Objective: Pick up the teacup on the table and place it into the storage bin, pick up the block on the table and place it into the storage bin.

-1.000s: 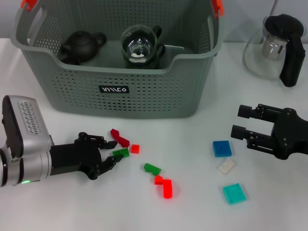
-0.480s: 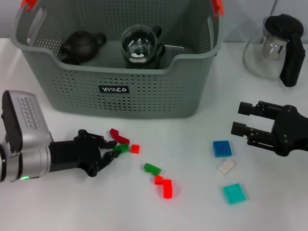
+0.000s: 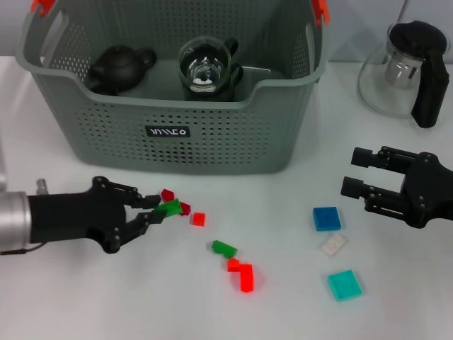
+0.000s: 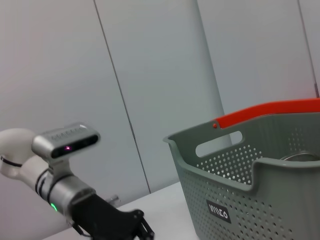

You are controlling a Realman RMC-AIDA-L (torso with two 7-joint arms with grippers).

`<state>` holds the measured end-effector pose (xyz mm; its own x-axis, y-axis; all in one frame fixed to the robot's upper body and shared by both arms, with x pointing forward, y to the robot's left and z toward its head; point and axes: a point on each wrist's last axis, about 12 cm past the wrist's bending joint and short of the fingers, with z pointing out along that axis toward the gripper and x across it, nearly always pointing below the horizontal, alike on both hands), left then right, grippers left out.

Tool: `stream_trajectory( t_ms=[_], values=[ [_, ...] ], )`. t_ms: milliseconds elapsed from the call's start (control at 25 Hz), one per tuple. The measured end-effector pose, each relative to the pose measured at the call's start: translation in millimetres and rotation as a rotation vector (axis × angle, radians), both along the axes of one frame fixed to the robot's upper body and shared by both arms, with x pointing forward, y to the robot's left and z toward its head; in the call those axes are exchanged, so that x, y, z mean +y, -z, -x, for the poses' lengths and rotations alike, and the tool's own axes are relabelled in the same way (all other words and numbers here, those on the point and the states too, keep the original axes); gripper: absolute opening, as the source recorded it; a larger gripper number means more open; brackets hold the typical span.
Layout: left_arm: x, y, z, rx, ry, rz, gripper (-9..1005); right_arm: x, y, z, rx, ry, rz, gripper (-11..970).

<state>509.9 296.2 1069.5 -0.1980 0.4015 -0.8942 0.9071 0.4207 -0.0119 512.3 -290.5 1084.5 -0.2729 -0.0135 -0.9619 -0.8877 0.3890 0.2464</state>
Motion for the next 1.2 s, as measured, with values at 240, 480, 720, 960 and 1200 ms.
stream_trajectory(
  t_ms=[240,480,720,960,1200],
  values=[
    [12.5,-29.2,5.8,-0.002,0.070,0.097,182,0.1,0.1,0.2,0.000,-0.001,0.000,665],
    [19.4,-66.3,-4.3,-0.079,0.113,0.252,182,1.4,2.4,2.6,0.009,-0.007,0.002,666],
    [12.9,-105.2,-33.5,-0.146,0.097,0.366,182,2.5,6.5,9.0,0.031,-0.032,0.006,666],
    [-4.3,-133.1,-73.8,-0.135,0.041,0.328,181,8.7,6.6,18.5,0.022,-0.117,-0.002,665],
    [-36.5,-139.1,-115.3,-0.063,-0.072,0.148,181,10.0,5.2,22.4,-0.003,-0.142,-0.021,665]
  ],
)
